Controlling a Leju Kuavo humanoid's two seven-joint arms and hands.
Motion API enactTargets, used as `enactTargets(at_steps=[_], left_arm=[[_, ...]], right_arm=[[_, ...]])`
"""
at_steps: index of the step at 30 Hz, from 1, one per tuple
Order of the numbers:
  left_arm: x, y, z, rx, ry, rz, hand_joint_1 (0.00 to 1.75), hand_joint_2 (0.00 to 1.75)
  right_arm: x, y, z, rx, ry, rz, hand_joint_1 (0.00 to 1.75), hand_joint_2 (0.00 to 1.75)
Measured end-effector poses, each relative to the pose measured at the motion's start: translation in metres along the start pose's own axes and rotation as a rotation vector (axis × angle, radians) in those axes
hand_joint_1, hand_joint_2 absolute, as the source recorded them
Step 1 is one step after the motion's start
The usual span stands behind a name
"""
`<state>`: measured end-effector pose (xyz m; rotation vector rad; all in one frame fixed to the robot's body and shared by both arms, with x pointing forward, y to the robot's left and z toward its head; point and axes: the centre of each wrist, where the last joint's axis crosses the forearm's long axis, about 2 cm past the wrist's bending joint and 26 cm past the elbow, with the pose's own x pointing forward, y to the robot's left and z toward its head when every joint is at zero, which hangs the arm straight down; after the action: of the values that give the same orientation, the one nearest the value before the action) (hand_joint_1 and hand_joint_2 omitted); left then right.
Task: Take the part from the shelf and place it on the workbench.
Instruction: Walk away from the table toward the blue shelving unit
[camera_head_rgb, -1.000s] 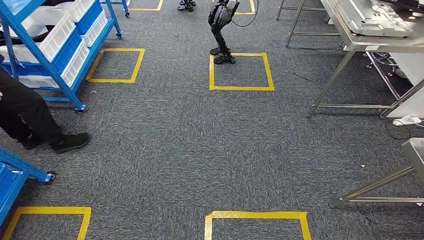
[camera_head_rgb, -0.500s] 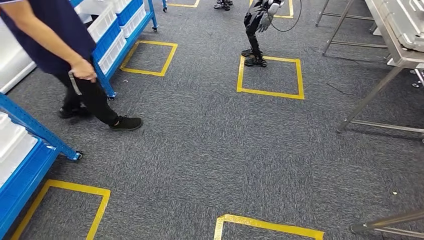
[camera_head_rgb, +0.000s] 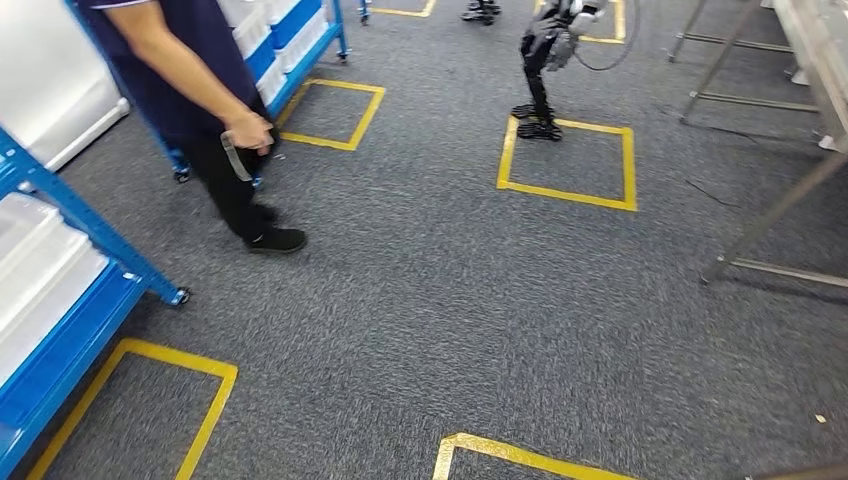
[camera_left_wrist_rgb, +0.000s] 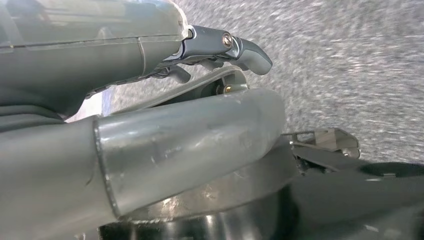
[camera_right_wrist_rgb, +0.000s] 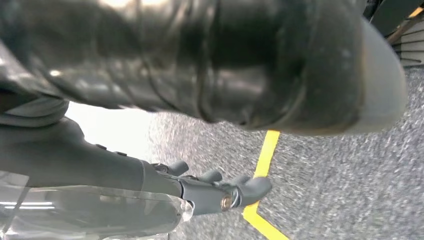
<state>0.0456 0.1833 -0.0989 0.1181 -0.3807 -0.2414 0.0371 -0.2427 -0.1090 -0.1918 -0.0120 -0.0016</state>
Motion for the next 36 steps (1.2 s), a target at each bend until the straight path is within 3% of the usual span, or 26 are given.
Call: enactTargets(at_steps=[21,23,26,30,36], left_arm=[[0.003,-0.004,0.001,-0.011,0.003,-0.018,0.00,0.00],[-0.001,0.009,-0.003,-0.040,-0.019,-0.009,0.00,0.00],[-0.027,0.057,-0.012,-0.088,-0.035,0.034,0.00,0.00],[-0.053,0.108,-0.014,-0.015,-0.001,0.053,0.00,0.00],[-0.057,0.119,-0.014,0.031,0.024,0.085,0.00,0.00]], right_arm=[[0.004,0.005,0.002,0.039,0.007,0.054,0.00,0.00],[0.002,0.004,0.001,0.052,0.008,0.058,0.00,0.00],[0.000,-0.002,-0.001,0.061,0.002,0.046,0.00,0.00],[-0.001,-0.006,-0.002,0.054,-0.004,0.043,0.00,0.00],[0.004,-0.012,-0.003,0.040,-0.018,0.040,0.00,0.00]])
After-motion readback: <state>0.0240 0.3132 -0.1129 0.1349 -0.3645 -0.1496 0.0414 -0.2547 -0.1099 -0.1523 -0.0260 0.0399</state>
